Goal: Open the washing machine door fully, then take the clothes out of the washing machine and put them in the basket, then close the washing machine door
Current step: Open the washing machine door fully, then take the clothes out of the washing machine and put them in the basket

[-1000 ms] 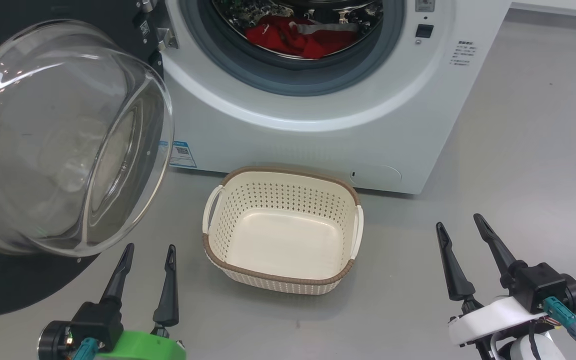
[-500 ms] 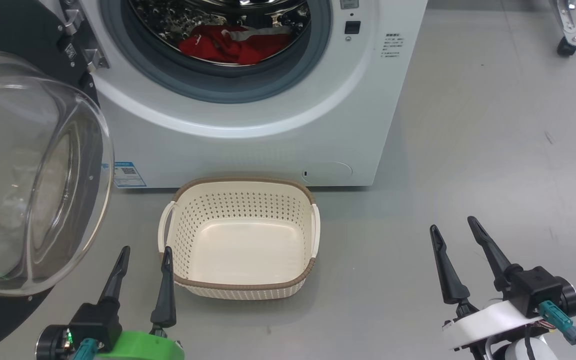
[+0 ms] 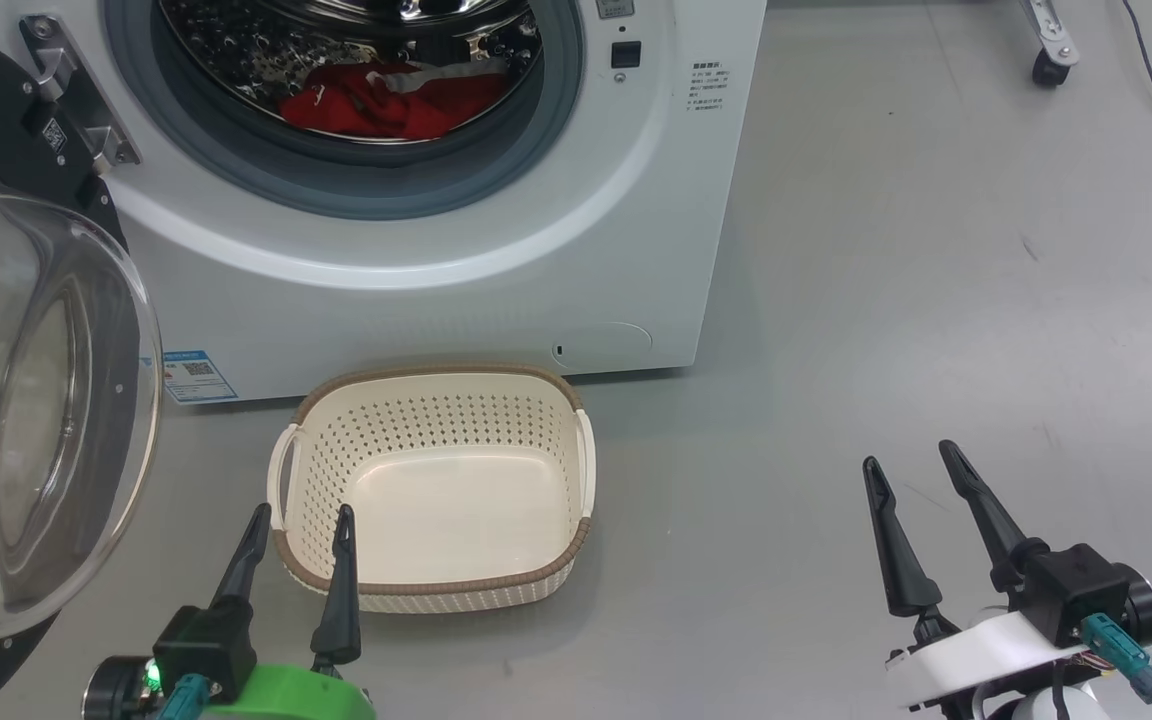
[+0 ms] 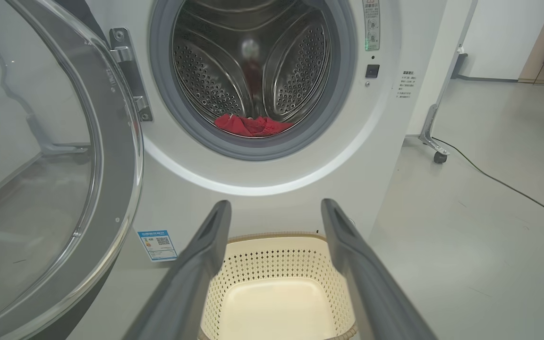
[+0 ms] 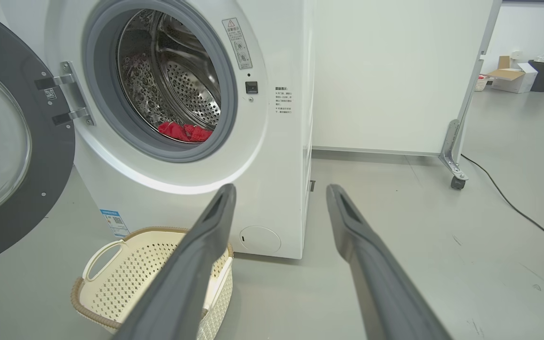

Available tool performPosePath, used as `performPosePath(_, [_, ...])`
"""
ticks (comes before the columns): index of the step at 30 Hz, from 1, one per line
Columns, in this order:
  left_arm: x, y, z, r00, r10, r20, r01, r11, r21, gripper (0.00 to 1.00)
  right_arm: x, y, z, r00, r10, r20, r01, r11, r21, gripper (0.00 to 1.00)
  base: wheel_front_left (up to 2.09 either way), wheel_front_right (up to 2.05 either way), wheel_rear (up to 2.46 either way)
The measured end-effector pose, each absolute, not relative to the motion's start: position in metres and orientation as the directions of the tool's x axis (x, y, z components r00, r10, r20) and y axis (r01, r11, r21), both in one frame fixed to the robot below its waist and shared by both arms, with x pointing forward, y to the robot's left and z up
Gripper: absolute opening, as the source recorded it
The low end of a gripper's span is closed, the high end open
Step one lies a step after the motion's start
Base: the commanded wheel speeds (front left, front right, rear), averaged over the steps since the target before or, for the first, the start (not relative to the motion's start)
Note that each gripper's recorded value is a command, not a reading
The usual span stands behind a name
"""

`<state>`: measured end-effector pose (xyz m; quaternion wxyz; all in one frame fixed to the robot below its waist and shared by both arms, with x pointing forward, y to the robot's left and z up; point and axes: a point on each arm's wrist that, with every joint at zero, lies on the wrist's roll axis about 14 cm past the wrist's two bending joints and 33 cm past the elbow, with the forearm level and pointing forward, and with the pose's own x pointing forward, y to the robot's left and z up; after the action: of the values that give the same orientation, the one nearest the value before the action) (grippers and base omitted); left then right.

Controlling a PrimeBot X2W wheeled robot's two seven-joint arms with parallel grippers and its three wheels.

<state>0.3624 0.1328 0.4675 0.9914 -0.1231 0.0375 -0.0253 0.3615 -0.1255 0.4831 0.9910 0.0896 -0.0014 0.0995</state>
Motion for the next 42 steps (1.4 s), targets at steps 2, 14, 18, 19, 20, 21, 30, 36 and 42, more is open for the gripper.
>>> performPosePath(2, [0.3622,0.1323,0.4669,0.996,-0.061,-0.070,0.042,0.968,-0.246,1.00,0.3615,-0.1256,0.4836,0.980,0.196,0.022,-0.197,0.964,0.177,1.00,0.00,0.00,0.00])
performPosePath(14, [0.3596,0.1318,0.4636,0.994,-0.060,-0.089,0.037,0.969,-0.243,1.00,0.3587,-0.1233,0.4809,0.979,0.202,0.013,-0.201,0.963,0.181,1.00,0.00,0.00,0.00])
performPosePath(18, [0.3592,0.1324,0.4629,0.994,-0.054,-0.093,0.030,0.970,-0.241,1.00,0.3591,-0.1224,0.4805,0.979,0.205,0.012,-0.204,0.962,0.182,1.00,0.00,0.00,0.00])
performPosePath(19, [0.3591,0.1324,0.4625,0.994,-0.054,-0.096,0.030,0.970,-0.241,1.00,0.3591,-0.1223,0.4805,0.979,0.206,0.012,-0.204,0.962,0.182,1.00,0.00,0.00,0.00])
performPosePath(20, [0.3590,0.1321,0.4625,0.994,-0.055,-0.096,0.031,0.970,-0.240,1.00,0.3592,-0.1222,0.4805,0.979,0.206,0.012,-0.205,0.962,0.183,1.00,0.00,0.00,0.00])
performPosePath(21, [0.3589,0.1319,0.4624,0.994,-0.056,-0.096,0.031,0.970,-0.241,1.00,0.3592,-0.1221,0.4805,0.978,0.206,0.012,-0.205,0.962,0.183,1.00,0.00,0.00,0.00])
performPosePath(30, [0.3588,0.1290,0.4647,0.994,-0.064,-0.089,0.041,0.970,-0.241,1.00,0.3585,-0.1221,0.4825,0.979,0.204,0.018,-0.204,0.961,0.187,1.00,0.02,-0.02,0.00])
performPosePath(36, [0.3591,0.1277,0.4663,0.994,-0.068,-0.084,0.046,0.969,-0.242,1.00,0.3583,-0.1219,0.4841,0.979,0.204,0.023,-0.205,0.960,0.190,1.00,0.24,-0.24,0.00])
performPosePath(42, [0.3599,0.1275,0.4672,0.995,-0.063,-0.081,0.042,0.970,-0.241,1.00,0.3583,-0.1214,0.4842,0.979,0.205,0.024,-0.205,0.959,0.193,1.00,0.51,-0.51,0.00])
